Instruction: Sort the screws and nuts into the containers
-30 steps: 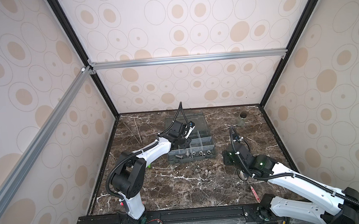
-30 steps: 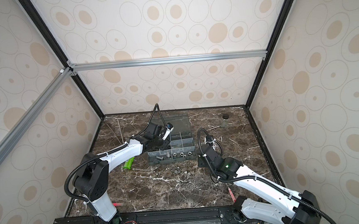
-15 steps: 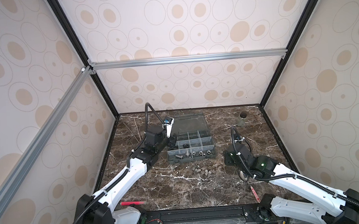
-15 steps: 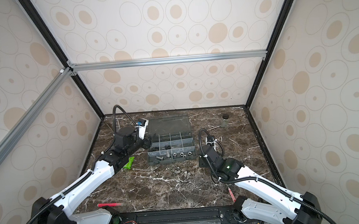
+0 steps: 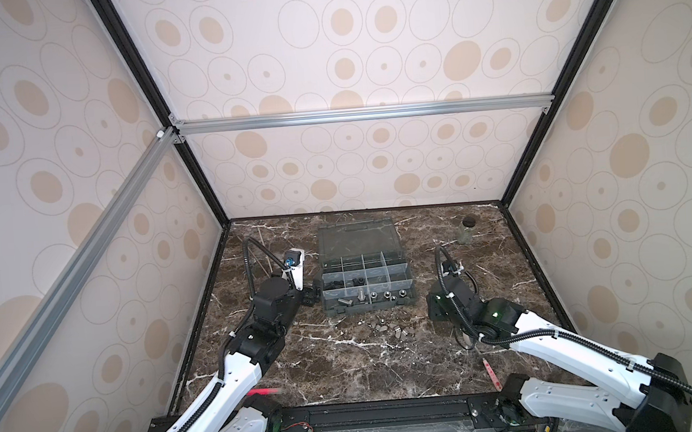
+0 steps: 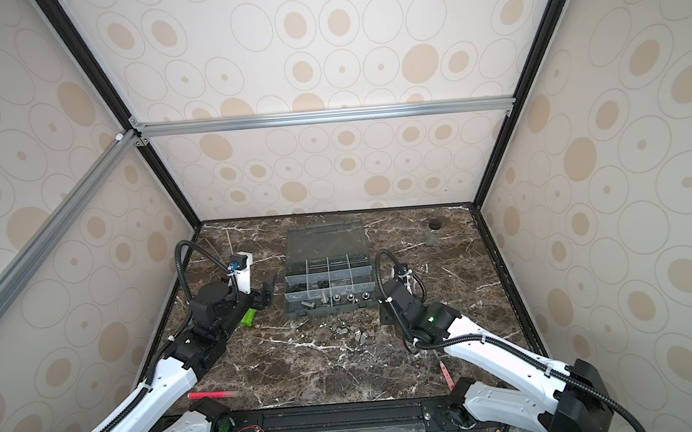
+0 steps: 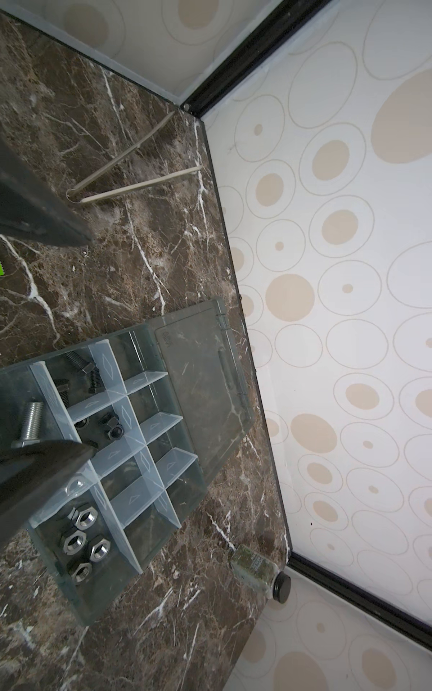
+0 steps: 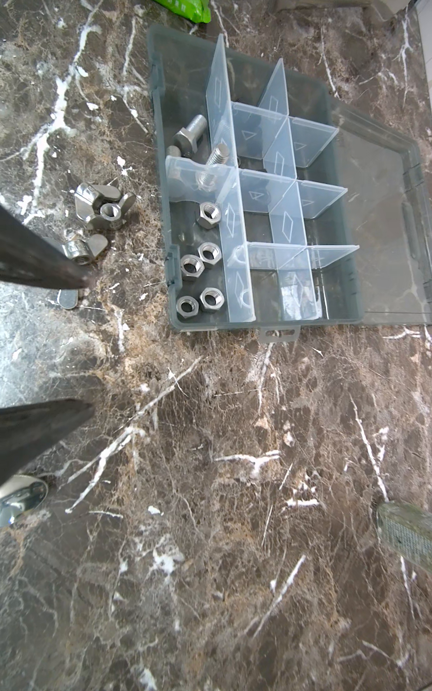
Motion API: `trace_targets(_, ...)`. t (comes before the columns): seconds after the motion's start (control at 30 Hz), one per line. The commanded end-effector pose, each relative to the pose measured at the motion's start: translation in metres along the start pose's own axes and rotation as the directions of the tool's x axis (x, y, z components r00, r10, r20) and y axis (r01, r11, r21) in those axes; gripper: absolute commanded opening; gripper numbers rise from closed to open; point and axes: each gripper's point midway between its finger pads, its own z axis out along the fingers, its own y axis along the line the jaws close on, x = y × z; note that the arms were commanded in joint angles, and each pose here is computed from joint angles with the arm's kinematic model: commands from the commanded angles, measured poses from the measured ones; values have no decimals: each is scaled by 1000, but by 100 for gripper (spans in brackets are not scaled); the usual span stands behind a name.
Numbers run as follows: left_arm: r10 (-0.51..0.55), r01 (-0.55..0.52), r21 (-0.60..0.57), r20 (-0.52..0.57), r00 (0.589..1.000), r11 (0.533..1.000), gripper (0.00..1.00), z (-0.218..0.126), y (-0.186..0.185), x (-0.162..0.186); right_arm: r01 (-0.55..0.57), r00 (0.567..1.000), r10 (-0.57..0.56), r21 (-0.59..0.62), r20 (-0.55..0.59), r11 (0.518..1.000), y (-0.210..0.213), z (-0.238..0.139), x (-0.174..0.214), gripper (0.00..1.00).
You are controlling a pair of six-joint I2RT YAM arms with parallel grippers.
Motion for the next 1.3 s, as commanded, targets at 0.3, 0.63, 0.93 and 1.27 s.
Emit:
trace_targets(0.3, -25, 27, -50, 37, 999, 998, 83, -2, 15, 7, -3, 994, 0, -33, -113, 999, 18, 25, 21, 50)
trace_targets(0.63, -41, 42, -43, 40, 998, 998, 84, -1, 16, 6, -1, 978, -18, -95, -208, 996, 46, 51, 38, 47)
trace_targets(0.93, -49, 50, -27, 35, 998, 998, 85, 1, 15, 8, 37, 955, -80, -153, -284, 988, 78, 70, 54, 44)
trace_targets(1.27, -94, 93, 9, 26, 995, 996, 85, 6, 15, 9, 62, 925, -137, -216, -355, 974, 106, 83, 76, 36)
